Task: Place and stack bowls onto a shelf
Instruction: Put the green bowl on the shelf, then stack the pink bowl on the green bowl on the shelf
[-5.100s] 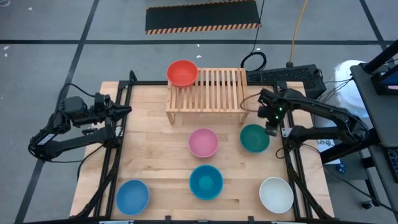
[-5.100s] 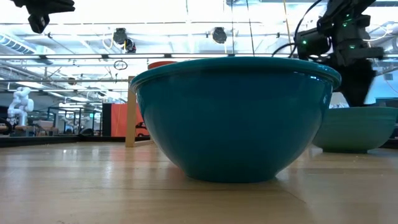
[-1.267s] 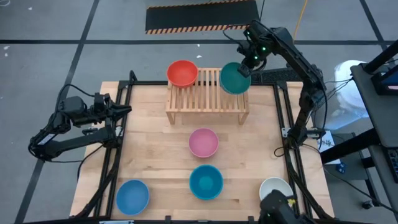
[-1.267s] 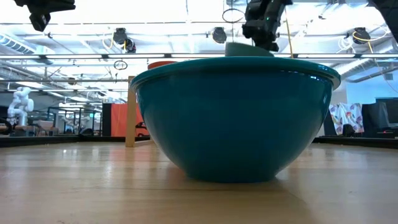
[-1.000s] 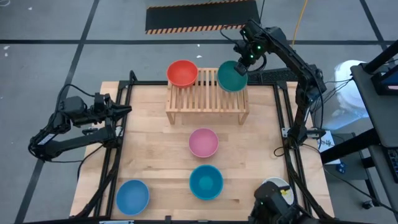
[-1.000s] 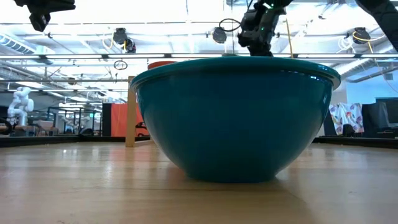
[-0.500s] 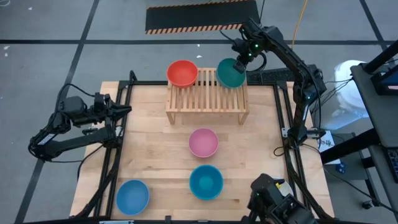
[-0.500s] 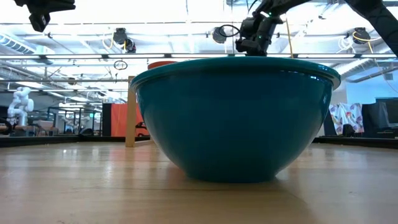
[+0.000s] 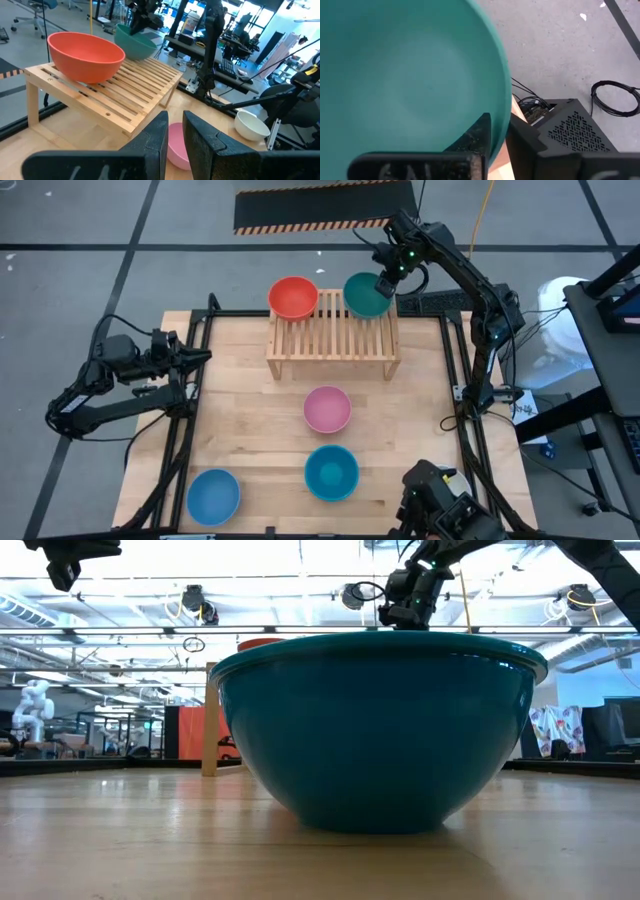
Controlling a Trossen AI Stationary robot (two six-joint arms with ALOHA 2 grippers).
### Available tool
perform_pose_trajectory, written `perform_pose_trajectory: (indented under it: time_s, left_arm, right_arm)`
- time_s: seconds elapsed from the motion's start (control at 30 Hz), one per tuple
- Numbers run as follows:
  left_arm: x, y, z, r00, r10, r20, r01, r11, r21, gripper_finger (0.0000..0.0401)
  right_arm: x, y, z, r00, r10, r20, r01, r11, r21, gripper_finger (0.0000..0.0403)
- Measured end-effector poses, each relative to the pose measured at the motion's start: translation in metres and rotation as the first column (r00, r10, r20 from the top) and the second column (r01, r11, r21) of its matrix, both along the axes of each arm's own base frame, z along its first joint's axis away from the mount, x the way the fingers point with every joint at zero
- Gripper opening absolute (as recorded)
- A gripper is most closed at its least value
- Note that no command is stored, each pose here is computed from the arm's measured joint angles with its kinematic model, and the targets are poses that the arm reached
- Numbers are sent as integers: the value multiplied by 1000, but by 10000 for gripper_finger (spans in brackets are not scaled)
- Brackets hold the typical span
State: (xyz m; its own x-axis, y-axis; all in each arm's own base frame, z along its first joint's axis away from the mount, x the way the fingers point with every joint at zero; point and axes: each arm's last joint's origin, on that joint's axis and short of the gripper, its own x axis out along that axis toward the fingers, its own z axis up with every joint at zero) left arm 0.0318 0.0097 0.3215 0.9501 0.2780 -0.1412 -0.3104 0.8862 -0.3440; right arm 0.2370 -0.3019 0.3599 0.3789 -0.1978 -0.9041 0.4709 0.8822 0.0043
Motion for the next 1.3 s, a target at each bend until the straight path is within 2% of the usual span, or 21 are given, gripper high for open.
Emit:
perform_pose_trajectory:
  time_s: [0.3,0.43,0.73,0.8,0.93,1.0,1.17,1.3]
  left_arm:
    - [0,0,0,1000,0,0,0,1000,0,63]
    - [0,0,0,1000,0,0,0,1000,0,63]
    - [0,0,0,1000,0,-1,0,1000,2,63]
    - [0,0,0,1000,0,0,0,1000,-1,63]
    - [0,0,0,999,18,31,-15,994,-109,63]
    - [0,0,0,999,16,35,-11,992,-125,63]
    - [0,-2,0,999,-41,29,44,994,-100,63]
    - [0,-2,-1,997,-77,-4,77,997,-23,63]
  right_arm:
    - [6,7,3,995,99,-13,-100,994,-43,89]
    - [5,15,16,992,129,7,-127,986,-110,100]
    - [-15,33,52,997,72,-29,-78,954,-291,107]
    - [-20,45,65,997,78,-10,-77,942,-325,107]
    - [-36,79,97,991,129,43,-100,905,-413,107]
    - [-44,99,112,986,145,85,-92,890,-447,107]
    - [-62,148,140,960,192,205,-76,879,-472,107]
    - [-79,188,154,912,312,267,-158,867,-472,107]
